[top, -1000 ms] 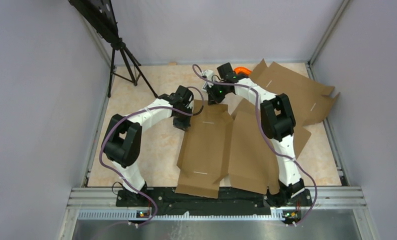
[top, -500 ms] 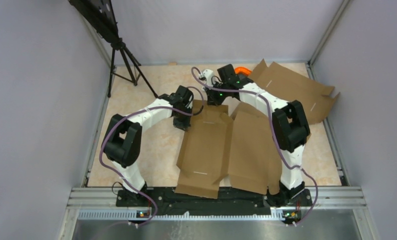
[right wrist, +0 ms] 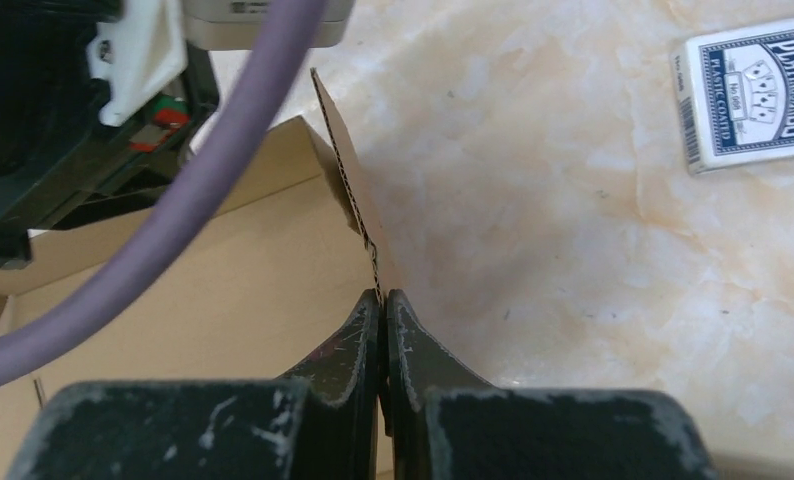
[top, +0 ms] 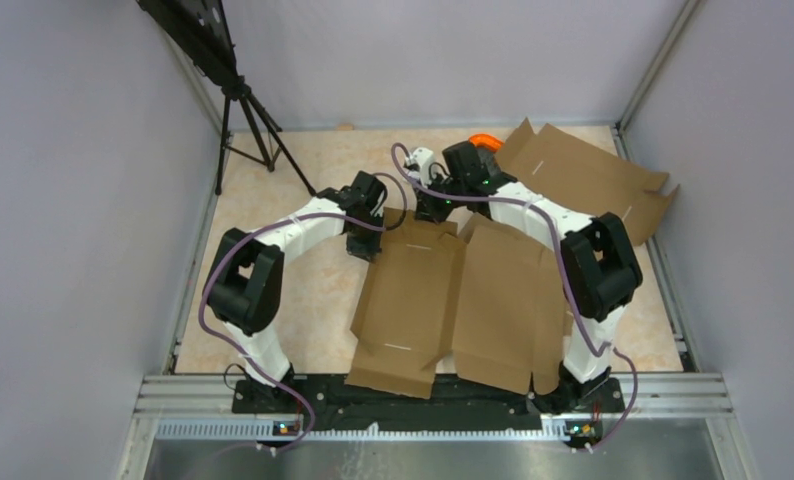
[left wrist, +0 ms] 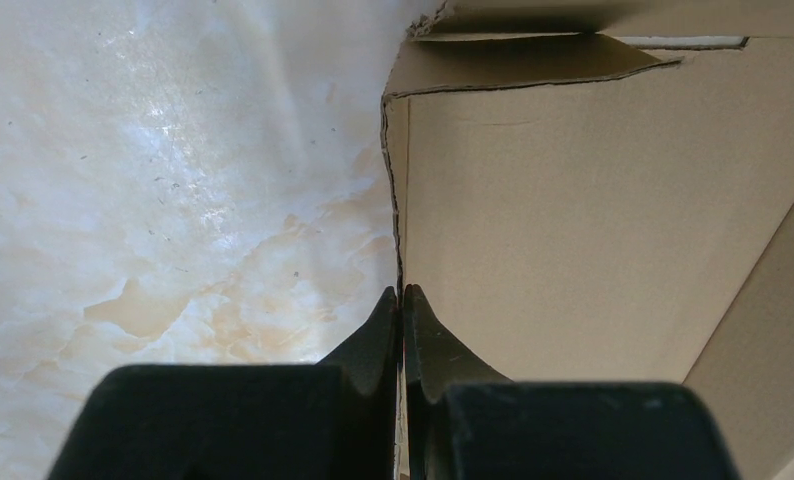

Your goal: Fold the paper box

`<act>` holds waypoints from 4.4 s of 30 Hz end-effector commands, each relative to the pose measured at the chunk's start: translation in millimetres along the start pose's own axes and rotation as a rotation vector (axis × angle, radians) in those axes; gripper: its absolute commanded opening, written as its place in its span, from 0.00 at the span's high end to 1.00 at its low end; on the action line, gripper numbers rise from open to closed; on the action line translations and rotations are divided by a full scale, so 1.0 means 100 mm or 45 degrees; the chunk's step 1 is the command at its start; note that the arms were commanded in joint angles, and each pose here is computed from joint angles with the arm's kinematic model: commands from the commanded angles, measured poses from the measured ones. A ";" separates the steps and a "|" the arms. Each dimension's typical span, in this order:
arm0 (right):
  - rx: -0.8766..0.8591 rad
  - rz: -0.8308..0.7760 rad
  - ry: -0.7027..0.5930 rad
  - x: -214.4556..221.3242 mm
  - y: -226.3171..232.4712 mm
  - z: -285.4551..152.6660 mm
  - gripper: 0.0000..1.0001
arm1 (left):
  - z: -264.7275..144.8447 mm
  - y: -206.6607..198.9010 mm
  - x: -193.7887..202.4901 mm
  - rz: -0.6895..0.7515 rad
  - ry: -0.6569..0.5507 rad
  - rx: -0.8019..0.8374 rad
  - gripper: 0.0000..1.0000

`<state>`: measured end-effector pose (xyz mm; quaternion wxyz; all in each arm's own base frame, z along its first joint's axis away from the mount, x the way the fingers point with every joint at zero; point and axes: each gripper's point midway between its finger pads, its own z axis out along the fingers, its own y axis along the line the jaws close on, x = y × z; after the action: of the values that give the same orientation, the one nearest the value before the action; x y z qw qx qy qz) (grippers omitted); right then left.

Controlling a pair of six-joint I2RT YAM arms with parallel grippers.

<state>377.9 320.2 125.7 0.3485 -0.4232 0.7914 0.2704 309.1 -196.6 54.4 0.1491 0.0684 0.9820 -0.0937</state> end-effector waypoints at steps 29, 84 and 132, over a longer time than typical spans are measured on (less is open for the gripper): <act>-0.121 0.183 -0.052 -0.01 0.54 -0.21 0.67 | -0.01 -0.08 -0.06 -0.052 -0.077 0.055 1.00; 0.024 0.380 0.196 0.56 0.23 0.15 0.94 | -0.09 -0.28 -0.14 -0.019 -0.089 0.163 1.00; -0.009 0.349 0.113 0.54 0.27 0.18 0.95 | -0.81 -0.32 -0.86 0.152 -0.408 0.250 0.21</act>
<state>340.7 320.1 70.9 0.2659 -0.3163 0.8592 0.3017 337.8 -218.5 134.6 0.2472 0.0918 0.9516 -0.1579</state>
